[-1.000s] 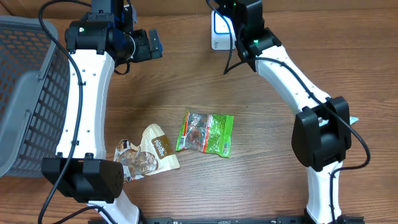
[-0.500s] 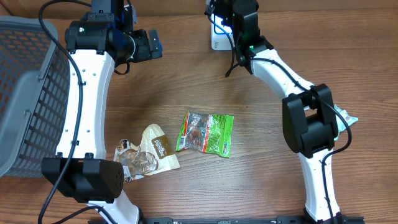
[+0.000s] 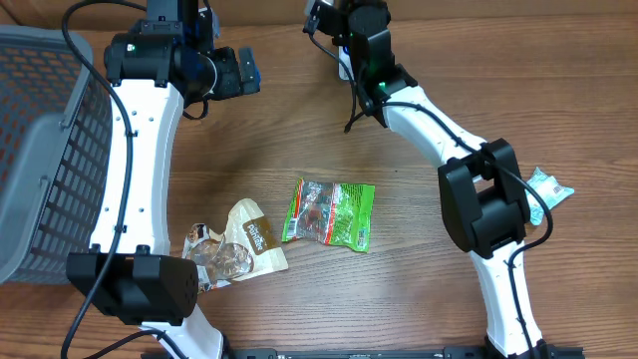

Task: Scan the item barcode
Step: 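Hold the Oreo pack in front of the scanner window with the right gripper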

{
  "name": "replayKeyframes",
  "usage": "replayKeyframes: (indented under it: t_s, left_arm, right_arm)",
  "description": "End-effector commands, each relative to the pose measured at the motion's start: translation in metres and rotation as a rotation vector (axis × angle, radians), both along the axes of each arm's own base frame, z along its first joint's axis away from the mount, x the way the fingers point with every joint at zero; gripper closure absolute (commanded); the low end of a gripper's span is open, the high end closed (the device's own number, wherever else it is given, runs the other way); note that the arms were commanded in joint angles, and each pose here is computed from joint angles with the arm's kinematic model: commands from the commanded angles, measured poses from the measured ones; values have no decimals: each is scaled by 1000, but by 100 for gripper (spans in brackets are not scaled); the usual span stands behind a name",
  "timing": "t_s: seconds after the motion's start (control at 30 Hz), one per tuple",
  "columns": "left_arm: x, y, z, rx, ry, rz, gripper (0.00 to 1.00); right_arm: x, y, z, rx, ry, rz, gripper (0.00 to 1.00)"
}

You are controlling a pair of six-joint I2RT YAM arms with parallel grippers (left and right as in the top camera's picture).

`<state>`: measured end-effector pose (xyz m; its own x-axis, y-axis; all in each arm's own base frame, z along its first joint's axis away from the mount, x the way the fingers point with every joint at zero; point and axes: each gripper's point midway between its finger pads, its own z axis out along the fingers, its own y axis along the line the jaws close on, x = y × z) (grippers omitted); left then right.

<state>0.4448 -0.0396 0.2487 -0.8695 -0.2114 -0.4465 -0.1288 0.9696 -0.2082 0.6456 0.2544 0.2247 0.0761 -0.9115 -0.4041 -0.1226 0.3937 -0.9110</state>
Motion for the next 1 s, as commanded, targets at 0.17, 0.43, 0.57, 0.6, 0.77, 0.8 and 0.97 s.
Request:
replayKeyframes:
  t_s: [0.17,0.43,0.57,0.6,0.77,0.8,0.97]
  left_arm:
    - [2,-1,4,0,-11,7,0]
    - [2,-1,4,0,-11,7,0]
    - [2,-1,4,0,-11,7,0]
    - [2,-1,4,0,-11,7,1]
    - [2,-1,4,0,-11,7,0]
    - [2,-1,4,0,-11,7,0]
    - [2,-1,4,0,-11,7,0]
  right_arm:
    - [-12,-2,-23,-102,148,-39,96]
    - [-31,34,-24,-117,167,29,96]
    - [-38,46,-11,-100,152,62,96]
    - [-39,47,-10,-95,152,62,96]
    - [-46,53,-13,-43,189,60,96]
    - [-47,52,-16,-47,199,57,96]
    - [-53,48,-26,22,274,27,96]
